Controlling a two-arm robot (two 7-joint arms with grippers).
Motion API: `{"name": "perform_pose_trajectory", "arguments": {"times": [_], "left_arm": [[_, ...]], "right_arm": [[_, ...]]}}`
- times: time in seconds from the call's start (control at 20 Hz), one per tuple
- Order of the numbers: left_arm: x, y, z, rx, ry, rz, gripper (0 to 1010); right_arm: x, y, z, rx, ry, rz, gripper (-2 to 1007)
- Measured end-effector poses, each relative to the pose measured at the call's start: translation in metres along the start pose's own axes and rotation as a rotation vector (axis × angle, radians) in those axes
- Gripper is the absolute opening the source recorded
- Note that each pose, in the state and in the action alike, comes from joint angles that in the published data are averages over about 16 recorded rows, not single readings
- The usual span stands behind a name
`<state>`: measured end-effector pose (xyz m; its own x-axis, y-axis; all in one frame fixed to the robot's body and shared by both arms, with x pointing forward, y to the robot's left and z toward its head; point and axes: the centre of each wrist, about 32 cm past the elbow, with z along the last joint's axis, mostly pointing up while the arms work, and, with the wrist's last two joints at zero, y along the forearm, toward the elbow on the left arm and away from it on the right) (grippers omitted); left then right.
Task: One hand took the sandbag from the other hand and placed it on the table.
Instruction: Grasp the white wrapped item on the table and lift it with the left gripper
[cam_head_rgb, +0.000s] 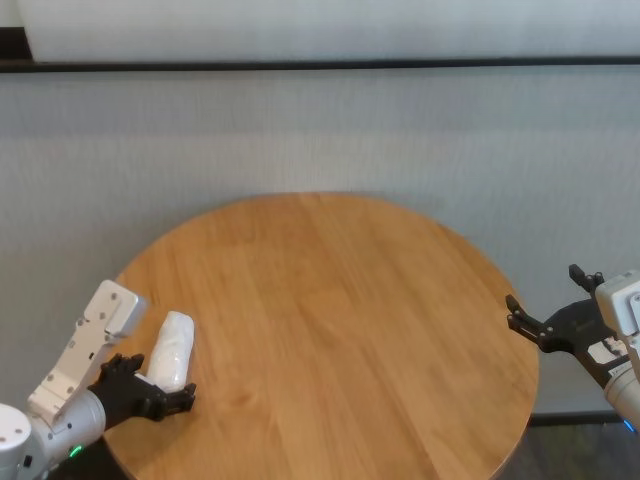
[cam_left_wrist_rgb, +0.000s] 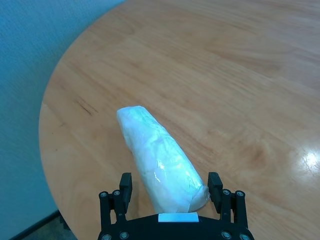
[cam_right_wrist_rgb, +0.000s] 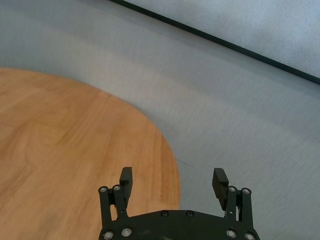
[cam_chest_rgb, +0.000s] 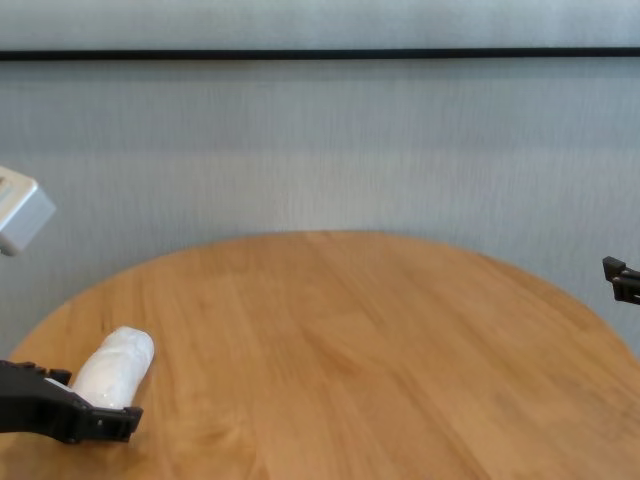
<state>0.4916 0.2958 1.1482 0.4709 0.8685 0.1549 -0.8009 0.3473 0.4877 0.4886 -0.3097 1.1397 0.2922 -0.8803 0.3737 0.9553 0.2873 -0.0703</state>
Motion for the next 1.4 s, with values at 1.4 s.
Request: {"name": "perform_pose_trajectory", "arguments": {"times": [1.4], "left_arm": [[0.0021, -0.0034, -0.0014, 0.021, -0.033, 0.013, 1000]], "right_arm": [[0.0000, 0.0000, 0.0000, 0.000, 0.000, 0.000, 1007]]}}
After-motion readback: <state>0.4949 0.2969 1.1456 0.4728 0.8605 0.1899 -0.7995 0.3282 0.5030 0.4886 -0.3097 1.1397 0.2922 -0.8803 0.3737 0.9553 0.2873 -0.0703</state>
